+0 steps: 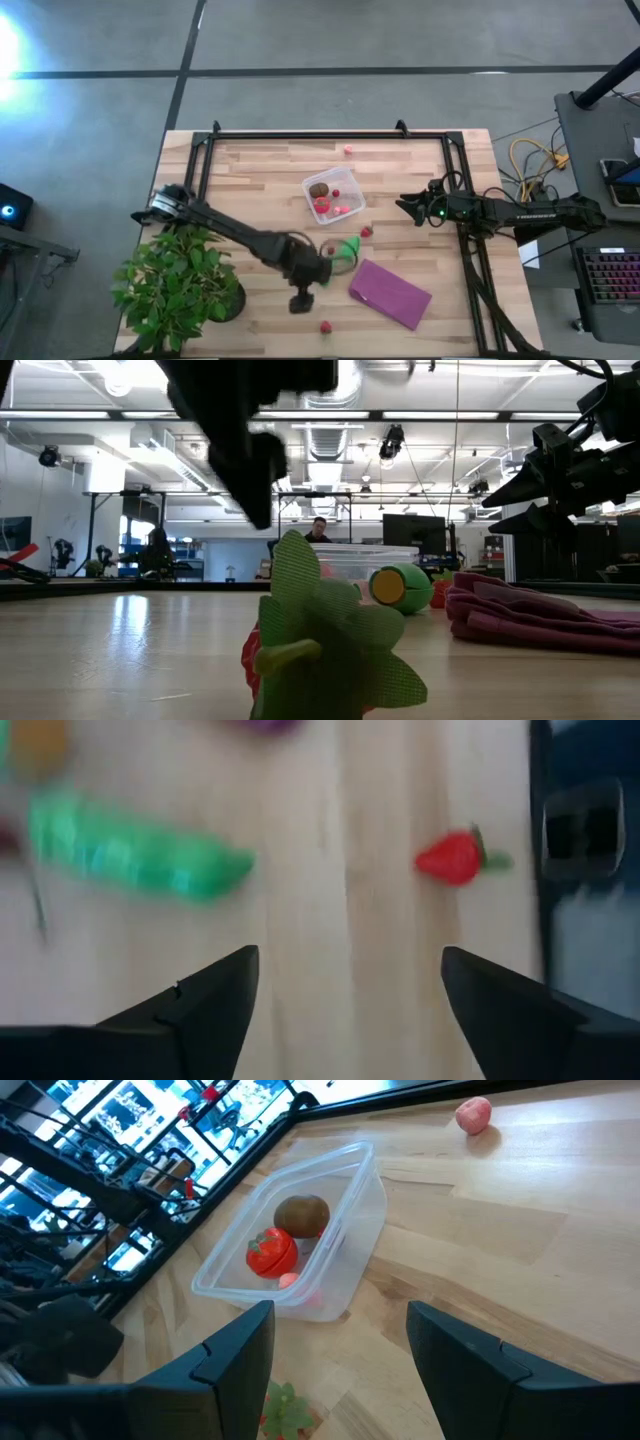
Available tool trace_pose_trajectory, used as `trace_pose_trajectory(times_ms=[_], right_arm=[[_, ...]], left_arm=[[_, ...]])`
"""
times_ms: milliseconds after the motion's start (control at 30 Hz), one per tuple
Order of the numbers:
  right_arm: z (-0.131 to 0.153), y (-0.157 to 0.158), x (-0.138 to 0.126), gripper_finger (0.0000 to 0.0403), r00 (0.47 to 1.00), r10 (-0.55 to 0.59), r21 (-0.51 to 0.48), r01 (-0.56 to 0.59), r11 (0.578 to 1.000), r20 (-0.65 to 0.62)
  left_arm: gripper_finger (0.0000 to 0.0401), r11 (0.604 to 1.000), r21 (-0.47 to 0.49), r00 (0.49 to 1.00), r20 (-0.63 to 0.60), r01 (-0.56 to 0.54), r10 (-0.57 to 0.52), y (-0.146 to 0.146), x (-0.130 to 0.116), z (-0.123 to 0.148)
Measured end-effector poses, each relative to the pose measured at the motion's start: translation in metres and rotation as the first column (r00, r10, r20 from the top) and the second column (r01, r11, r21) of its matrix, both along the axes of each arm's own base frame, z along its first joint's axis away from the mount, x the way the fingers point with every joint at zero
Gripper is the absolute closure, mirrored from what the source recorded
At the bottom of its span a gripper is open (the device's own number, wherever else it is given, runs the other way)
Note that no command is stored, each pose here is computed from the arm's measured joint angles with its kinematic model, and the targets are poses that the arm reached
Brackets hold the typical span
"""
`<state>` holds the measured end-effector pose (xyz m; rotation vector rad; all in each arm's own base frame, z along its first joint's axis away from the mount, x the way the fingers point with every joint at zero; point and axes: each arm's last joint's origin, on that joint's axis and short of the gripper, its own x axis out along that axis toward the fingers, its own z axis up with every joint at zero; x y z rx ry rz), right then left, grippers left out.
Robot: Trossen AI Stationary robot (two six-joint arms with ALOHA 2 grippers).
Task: Pick and placing Produce into tupperware
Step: Put the bottom red strawberry into the transparent bin
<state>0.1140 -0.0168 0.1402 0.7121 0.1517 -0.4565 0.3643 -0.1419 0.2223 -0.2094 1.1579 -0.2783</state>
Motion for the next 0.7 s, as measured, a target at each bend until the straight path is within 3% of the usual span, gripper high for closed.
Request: trace_pose_trajectory(times_ms=[100,200,367,533,700], right_arm=[[0.000,0.000,0.000,0.0184,1.000,0.000,0.000,0.000,1.000,0.001],[0.000,0.000,0.000,0.0184,1.000,0.000,0.000,0.000,1.000,0.001],[0.000,0.000,0.000,0.0184,1.000,0.000,0.000,0.000,1.000,0.001],[0.000,0.000,0.000,0.0184,1.000,0.000,0.000,0.000,1.000,0.001],[0.000,0.000,0.000,0.0184,1.000,0.000,0.000,0.000,1.000,0.000]], left_arm=[[0.0117,0.945,0.173,0.946,0.125,0.276,-0.299,-0.012,-0.002,0.000],[0.0127,0.874,0.268,0.873,0.169,0.405,-0.457,-0.012,-0.001,-0.007],[0.0141,0.816,0.310,0.782,0.260,0.488,-0.567,-0.006,0.005,-0.015],[0.0146,0.806,0.251,0.716,0.370,0.536,-0.592,-0.009,0.006,-0.024],[0.0146,0.780,0.273,0.667,0.407,0.564,-0.624,-0.015,0.003,-0.035]])
